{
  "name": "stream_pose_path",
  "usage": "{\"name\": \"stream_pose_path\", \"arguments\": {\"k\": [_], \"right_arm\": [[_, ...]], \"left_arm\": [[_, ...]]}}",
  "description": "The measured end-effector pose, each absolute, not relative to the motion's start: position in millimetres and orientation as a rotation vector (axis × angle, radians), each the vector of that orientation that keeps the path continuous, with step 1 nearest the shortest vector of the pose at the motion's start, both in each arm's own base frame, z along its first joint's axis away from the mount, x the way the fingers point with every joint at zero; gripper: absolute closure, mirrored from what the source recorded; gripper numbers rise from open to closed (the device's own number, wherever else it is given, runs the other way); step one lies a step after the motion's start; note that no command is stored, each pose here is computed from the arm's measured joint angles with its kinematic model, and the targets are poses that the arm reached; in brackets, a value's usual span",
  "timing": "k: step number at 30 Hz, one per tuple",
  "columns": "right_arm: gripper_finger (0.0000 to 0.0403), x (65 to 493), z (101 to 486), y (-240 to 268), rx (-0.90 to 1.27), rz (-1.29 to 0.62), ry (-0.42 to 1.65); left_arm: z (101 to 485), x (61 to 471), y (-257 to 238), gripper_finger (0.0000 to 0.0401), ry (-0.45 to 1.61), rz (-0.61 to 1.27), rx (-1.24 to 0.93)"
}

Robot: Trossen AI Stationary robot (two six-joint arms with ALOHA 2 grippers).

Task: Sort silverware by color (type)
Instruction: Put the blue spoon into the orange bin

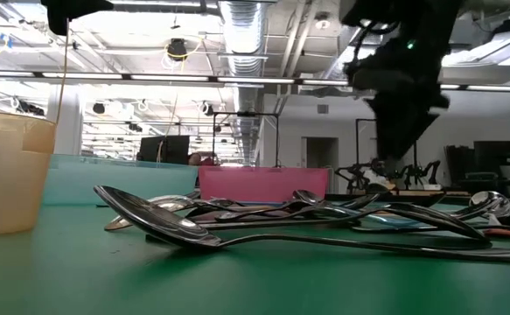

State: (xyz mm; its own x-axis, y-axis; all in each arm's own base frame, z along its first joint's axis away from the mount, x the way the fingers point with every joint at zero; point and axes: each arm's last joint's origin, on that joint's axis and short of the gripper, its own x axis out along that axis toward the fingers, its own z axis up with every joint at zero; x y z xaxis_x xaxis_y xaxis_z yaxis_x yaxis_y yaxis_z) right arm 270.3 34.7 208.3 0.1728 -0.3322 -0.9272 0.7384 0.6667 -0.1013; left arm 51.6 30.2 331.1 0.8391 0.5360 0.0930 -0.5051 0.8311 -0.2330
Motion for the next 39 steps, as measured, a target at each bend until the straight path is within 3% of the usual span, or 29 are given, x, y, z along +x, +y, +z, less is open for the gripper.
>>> {"name": "stream_pose_path", "arguments": {"k": [5,15,39], "right_arm": [[0.0173,255,200,14,0.43,-0.86,1.184],[0.0173,238,157,-12,0.531,-0.805,1.133],[0.0173,256,157,-18,0.453,-0.768,0.966]], "left_arm": [[331,52,30,0.0243,-0.156,0.555,-0.203],[331,51,30,0.0243,-0.157,0.563,-0.204],[331,51,31,0.0243,-0.16,0.572,-0.226]]}}
